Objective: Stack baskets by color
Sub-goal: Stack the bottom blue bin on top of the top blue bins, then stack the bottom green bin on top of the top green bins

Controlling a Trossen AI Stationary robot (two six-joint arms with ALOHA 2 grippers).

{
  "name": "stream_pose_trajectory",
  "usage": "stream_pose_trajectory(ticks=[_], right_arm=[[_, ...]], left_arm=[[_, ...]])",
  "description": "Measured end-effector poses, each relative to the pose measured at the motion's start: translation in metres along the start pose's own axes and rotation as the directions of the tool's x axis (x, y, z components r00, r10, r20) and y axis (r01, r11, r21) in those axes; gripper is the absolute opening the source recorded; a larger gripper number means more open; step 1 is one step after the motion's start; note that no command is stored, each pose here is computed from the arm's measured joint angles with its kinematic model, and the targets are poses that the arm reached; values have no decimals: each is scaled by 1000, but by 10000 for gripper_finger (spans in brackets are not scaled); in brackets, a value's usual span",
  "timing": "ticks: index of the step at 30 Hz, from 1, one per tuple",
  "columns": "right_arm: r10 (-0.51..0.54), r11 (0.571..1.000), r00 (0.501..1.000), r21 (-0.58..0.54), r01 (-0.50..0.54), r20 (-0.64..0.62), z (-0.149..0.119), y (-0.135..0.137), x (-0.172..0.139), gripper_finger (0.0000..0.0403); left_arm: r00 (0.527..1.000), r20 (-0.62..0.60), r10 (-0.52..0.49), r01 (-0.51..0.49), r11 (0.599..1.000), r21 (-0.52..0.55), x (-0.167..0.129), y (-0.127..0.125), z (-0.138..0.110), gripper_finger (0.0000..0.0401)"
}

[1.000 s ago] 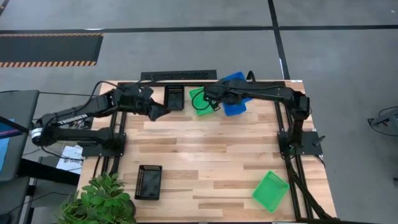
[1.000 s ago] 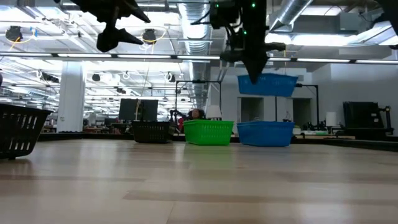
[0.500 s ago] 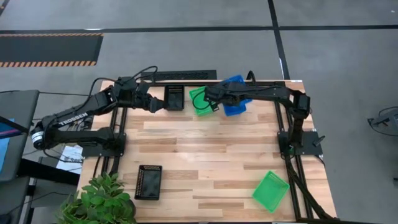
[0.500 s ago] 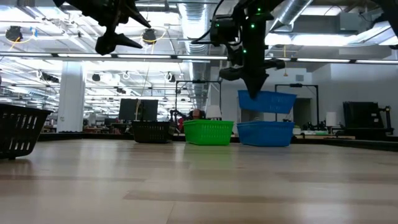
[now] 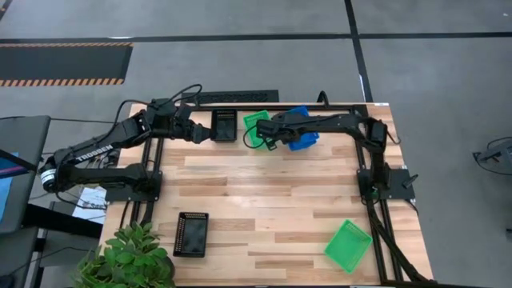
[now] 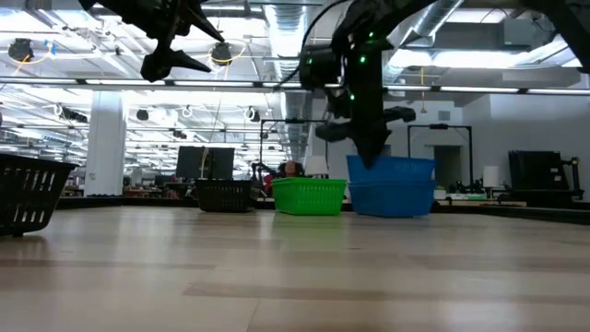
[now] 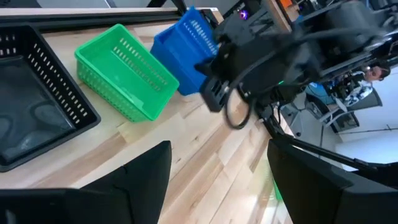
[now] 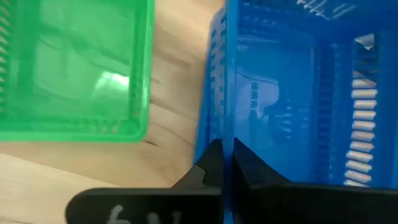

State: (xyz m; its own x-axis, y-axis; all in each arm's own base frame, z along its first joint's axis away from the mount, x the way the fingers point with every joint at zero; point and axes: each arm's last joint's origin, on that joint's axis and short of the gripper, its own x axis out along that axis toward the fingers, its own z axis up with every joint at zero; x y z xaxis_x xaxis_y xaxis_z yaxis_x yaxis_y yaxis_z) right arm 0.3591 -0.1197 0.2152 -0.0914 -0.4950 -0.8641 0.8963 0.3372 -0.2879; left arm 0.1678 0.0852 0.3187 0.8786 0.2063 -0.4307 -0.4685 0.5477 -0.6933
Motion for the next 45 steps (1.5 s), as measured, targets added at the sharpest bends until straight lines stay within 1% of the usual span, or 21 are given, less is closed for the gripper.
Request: stream_pose_trajectory(ticks=[3, 9, 16, 19, 22, 25, 28, 31, 33, 35, 37, 40, 43, 45], right_arm=[[-16, 1000, 1000, -22, 16, -24, -2, 6, 9, 15], [-13, 1000, 1000, -19, 13, -23, -1, 8, 11, 16], [37, 998, 996, -40, -40, -75, -1, 9, 12, 17], [46, 998, 996, -40, -49, -74, -1, 9, 12, 26], [58, 997, 995, -46, -61, -79, 0, 10, 12, 53], [83, 995, 991, -48, -88, -108, 2, 8, 14, 95], [102, 990, 987, -80, -112, -121, 7, 7, 12, 142], [140, 984, 987, -100, -148, -84, 16, 1, -6, 188], [165, 981, 984, -91, -170, -60, 20, -9, -25, 213], [175, 981, 983, -80, -179, -53, 18, -19, -46, 231], [171, 983, 983, -62, -175, -63, 8, -29, -66, 240], [144, 986, 985, -76, -152, -96, -21, -38, -98, 243], [110, 985, 986, -120, -125, -124, -63, -39, -123, 241], [121, 979, 984, -148, -140, -129, -94, -40, -141, 239]], left_arm=[[1000, 1, 1, -1, 1000, -1, 0, 0, 0, 256], [1000, 4, -1, 1, 1000, -2, 0, 0, 1, 256], [1000, 1, 0, 0, 1000, -3, 0, 1, 1, 256], [1000, 1, 0, 0, 1000, -2, 0, 1, 1, 256], [1000, 0, 0, 0, 1000, 6, 0, 1, 1, 256], [1000, -7, -8, 8, 1000, 9, 0, 1, 0, 256], [999, -30, -22, 24, 999, 43, 0, 0, -1, 256], [998, -62, -22, 26, 998, 49, 0, 2, -3, 256], [997, -73, -13, 16, 999, 44, -1, 3, -4, 256], [997, -81, -7, 10, 999, 40, -1, 4, -4, 256], [996, -88, -1, 5, 999, 38, -1, 4, -5, 256], [995, -101, -11, 14, 999, 36, -1, 4, -5, 256], [993, -114, -18, 22, 999, 33, -1, 4, -6, 256], [991, -130, -32, 36, 999, 29, -1, 4, -7, 256]])
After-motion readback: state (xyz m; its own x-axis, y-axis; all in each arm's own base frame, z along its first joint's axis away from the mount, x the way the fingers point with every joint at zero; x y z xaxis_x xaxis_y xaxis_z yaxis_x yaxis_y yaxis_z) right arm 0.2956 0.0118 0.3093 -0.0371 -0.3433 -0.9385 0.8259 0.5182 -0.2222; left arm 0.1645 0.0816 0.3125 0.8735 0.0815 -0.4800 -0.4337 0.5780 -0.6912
